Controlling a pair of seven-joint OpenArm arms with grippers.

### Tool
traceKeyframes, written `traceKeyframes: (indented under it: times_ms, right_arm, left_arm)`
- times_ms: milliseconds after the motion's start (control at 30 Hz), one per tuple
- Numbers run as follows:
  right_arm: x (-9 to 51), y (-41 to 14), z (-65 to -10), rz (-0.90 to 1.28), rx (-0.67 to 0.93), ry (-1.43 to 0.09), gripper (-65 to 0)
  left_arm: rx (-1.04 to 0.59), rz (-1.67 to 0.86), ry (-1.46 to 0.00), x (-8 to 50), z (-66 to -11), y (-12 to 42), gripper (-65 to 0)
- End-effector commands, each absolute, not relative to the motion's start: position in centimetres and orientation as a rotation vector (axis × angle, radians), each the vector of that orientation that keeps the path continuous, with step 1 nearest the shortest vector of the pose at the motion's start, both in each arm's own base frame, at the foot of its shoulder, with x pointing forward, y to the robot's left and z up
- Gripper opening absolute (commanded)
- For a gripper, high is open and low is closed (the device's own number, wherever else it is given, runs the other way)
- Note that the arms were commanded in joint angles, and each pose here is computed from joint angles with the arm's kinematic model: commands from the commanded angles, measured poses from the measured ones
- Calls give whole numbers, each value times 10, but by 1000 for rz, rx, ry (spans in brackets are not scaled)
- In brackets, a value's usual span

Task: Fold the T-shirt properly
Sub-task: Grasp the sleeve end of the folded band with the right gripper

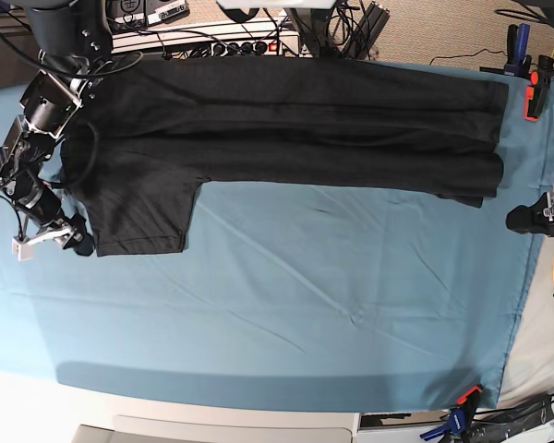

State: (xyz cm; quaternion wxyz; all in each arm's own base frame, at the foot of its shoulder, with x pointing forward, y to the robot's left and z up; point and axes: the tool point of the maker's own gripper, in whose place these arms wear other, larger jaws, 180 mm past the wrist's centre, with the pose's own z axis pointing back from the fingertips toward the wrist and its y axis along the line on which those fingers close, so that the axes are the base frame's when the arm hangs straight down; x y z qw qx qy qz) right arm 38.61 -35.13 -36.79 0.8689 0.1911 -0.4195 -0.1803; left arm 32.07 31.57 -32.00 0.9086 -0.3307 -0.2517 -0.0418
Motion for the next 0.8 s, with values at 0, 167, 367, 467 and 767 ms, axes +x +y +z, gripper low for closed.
traceKeyframes:
  times_ms: [0, 167, 367, 467, 767]
  right_arm:
    - [397, -359, -351, -380, 390, -932, -311]
    - [393, -337, -371, -377, 411, -854, -311]
    - [394, -317, -380, -364, 447, -823, -371]
    - [393, -315, -381, -358, 448, -810, -517]
    - [390, -320, -349, -228, 470, -856, -650]
  left_arm:
    - [-664, -101, -577, 330, -299, 326, -330]
    - [-664, -101, -577, 330, -299, 326, -330]
    - [-664, -101, -577, 330, -299, 326, -330]
    - [-664, -101, -577, 330, -298, 326, -330]
    - [-664, -101, -577, 330, -298, 326, -330]
